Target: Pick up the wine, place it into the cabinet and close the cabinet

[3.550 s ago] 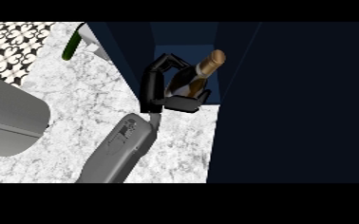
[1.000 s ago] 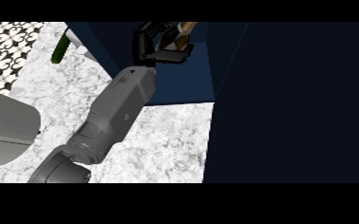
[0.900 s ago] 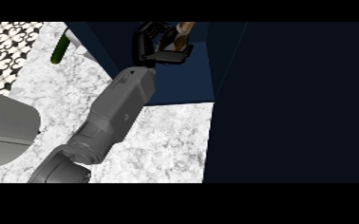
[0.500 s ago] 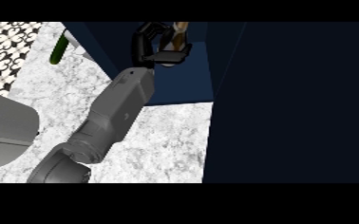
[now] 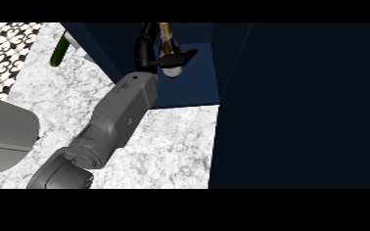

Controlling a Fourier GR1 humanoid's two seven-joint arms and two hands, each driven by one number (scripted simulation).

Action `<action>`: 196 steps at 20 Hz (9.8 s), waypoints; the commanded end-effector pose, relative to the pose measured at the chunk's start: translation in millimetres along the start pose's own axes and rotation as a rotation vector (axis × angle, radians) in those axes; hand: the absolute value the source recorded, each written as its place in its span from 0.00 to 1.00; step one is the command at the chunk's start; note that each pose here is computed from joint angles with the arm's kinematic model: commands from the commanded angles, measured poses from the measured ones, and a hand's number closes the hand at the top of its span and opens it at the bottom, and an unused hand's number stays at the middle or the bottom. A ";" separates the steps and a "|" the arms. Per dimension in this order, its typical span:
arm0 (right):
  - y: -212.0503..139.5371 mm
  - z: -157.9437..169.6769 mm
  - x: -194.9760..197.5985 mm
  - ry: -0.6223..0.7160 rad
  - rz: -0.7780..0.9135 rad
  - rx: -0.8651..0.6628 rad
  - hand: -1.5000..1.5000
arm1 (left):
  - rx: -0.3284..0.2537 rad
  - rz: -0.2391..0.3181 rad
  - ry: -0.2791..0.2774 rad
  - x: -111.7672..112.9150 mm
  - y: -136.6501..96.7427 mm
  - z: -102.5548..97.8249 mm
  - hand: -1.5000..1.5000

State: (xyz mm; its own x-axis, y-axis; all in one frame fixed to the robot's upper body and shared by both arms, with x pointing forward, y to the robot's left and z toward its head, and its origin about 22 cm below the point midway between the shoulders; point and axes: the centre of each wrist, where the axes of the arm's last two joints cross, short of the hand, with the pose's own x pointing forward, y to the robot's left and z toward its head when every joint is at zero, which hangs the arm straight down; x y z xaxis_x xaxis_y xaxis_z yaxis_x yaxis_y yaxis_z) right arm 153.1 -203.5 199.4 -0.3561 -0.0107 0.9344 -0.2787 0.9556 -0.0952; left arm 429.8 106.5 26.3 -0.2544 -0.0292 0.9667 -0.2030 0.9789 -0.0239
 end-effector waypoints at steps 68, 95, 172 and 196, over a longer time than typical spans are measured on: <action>-5.6 9.5 4.0 -0.003 -0.005 -0.047 0.00 | -0.181 0.197 -0.041 -40.0 -1.2 139.1 0.00; 12.4 18.7 16.7 0.065 -0.070 0.098 1.00 | -0.230 0.298 -0.056 73.3 71.8 263.6 0.00; 189.1 -189.1 17.5 0.003 0.042 0.283 1.00 | -0.241 0.327 -0.076 122.6 274.8 178.7 0.00; 97.9 -284.6 -62.1 0.055 0.197 0.132 1.00 | -0.232 0.326 -0.094 125.5 253.8 161.0 0.00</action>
State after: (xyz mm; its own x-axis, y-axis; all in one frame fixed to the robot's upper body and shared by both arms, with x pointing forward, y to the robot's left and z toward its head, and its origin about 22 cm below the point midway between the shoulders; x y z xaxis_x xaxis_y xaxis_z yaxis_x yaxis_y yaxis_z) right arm 357.5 12.4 249.1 -0.4239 0.0834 0.9018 -0.4842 0.8206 -0.3035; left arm 195.7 318.6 94.8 -0.3618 0.2736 0.8912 0.1075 0.9618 -0.2516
